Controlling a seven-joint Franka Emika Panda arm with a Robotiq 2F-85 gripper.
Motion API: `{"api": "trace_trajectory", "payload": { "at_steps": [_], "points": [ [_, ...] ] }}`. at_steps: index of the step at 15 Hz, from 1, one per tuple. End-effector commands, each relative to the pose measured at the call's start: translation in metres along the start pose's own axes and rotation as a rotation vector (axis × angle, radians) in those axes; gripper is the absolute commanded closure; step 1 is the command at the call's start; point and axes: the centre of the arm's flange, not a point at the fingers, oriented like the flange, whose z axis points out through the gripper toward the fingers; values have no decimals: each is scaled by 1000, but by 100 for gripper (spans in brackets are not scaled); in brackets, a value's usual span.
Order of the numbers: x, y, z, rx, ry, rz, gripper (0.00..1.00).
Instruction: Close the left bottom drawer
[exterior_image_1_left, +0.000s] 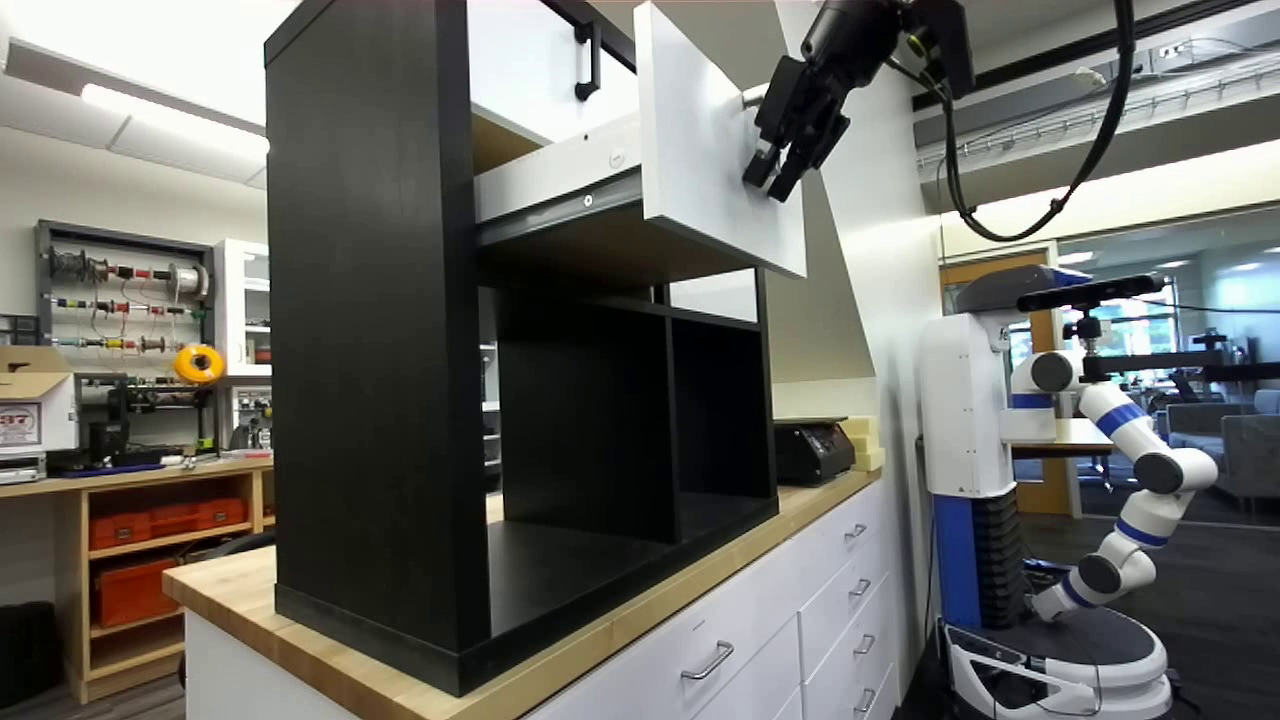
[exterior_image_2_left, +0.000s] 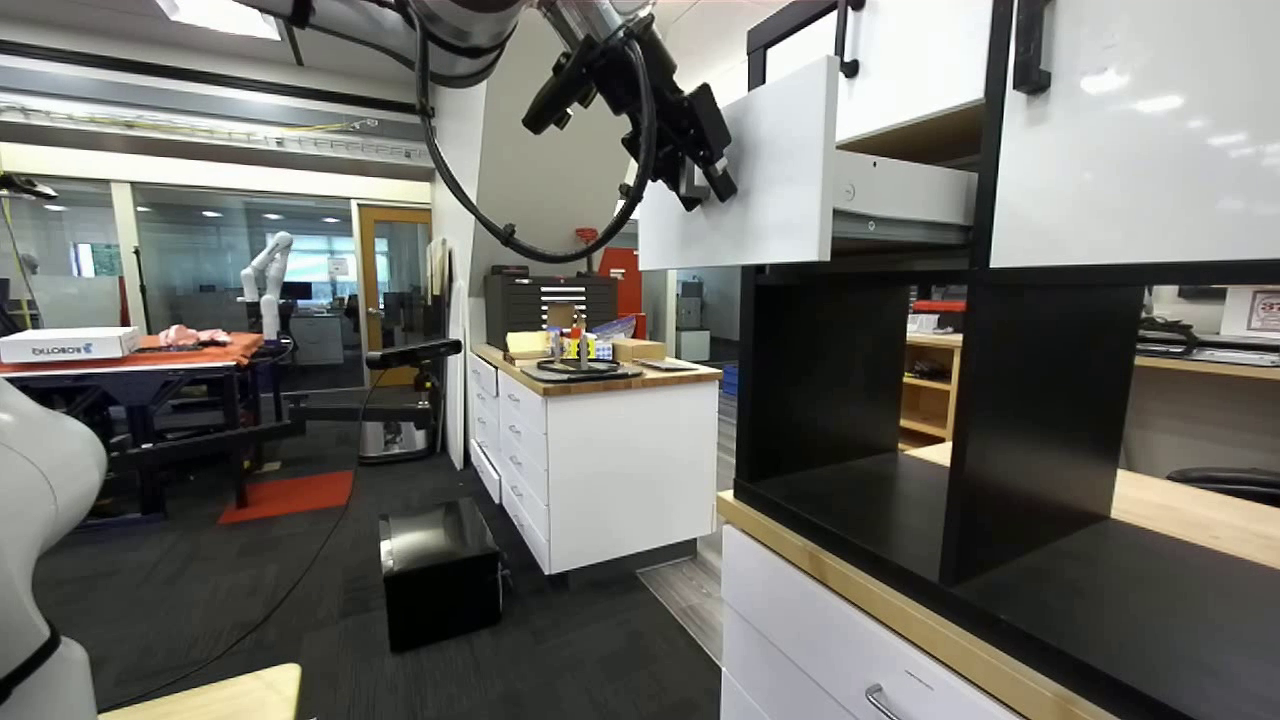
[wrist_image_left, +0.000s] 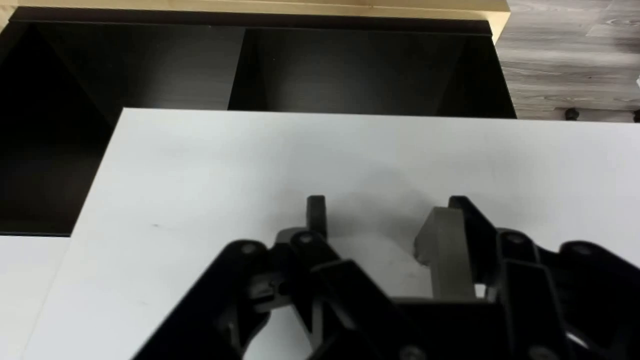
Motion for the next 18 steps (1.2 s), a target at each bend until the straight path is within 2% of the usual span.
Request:
{"api": "trace_trajectory", "payload": {
  "at_steps": [1, 5, 7, 9, 13, 18],
  "points": [
    [-1, -3, -20, -23, 16, -11, 67],
    [-2, -12, -37, -22, 42, -32, 93],
    [-2, -17, -43, -22, 41, -37, 100],
    [-4, -20, -44, -23, 27, -35, 96],
    [-3, -23, -39, -29, 29, -35, 96],
    [16, -21, -33, -28, 54, -32, 96]
  ]
}}
